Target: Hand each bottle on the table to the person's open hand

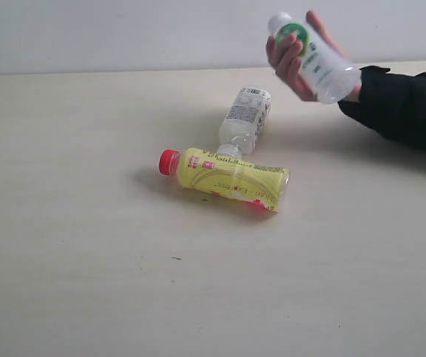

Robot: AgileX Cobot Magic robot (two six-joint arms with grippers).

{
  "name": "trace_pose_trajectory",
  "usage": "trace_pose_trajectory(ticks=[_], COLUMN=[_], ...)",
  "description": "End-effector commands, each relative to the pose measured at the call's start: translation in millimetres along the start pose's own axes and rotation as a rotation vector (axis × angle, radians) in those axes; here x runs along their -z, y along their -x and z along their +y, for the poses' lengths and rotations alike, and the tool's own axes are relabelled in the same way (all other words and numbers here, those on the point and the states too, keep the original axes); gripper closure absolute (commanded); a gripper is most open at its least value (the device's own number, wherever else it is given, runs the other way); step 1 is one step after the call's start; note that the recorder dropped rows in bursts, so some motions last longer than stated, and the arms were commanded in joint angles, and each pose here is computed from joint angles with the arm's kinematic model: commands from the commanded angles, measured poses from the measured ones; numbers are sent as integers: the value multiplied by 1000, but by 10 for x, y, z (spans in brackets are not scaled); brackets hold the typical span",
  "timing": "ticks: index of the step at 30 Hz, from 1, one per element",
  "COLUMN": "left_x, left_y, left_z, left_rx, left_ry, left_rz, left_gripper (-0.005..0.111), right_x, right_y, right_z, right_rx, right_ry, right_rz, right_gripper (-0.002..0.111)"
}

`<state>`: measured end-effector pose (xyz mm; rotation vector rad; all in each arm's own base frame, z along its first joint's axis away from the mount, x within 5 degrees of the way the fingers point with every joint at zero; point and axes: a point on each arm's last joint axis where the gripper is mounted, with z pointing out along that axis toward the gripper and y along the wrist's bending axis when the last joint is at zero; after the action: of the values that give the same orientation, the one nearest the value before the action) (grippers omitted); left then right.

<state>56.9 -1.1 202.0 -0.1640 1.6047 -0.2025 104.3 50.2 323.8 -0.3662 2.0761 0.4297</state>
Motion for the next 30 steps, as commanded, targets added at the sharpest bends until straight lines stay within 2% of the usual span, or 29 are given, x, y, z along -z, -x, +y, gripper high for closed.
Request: trace_pose_trajectory(ticks=[1, 9, 13, 17, 30], left_x=[5, 5, 5, 5, 5], left_y=[11, 11, 11, 11, 11], left_z=[-7, -7, -7, -7, -7], left_rx=[-6, -6, -6, -6, -6], left_ry=[-11, -11, -11, -11, -11], left_rz=[-14, -14, -14, -14, -14], left_gripper=[107, 107, 107, 107, 107], right_x=[432, 862, 893, 866, 841], right_y=[-241, -561, -706, -818, -816], right_z=[130, 223, 168, 164, 178], right_rx=[48, 139, 184, 175, 155], right_ry=[56, 66, 1, 13, 37], right_rz=[-117, -204, -214, -242, -259], right_gripper=[108, 108, 108, 108, 108])
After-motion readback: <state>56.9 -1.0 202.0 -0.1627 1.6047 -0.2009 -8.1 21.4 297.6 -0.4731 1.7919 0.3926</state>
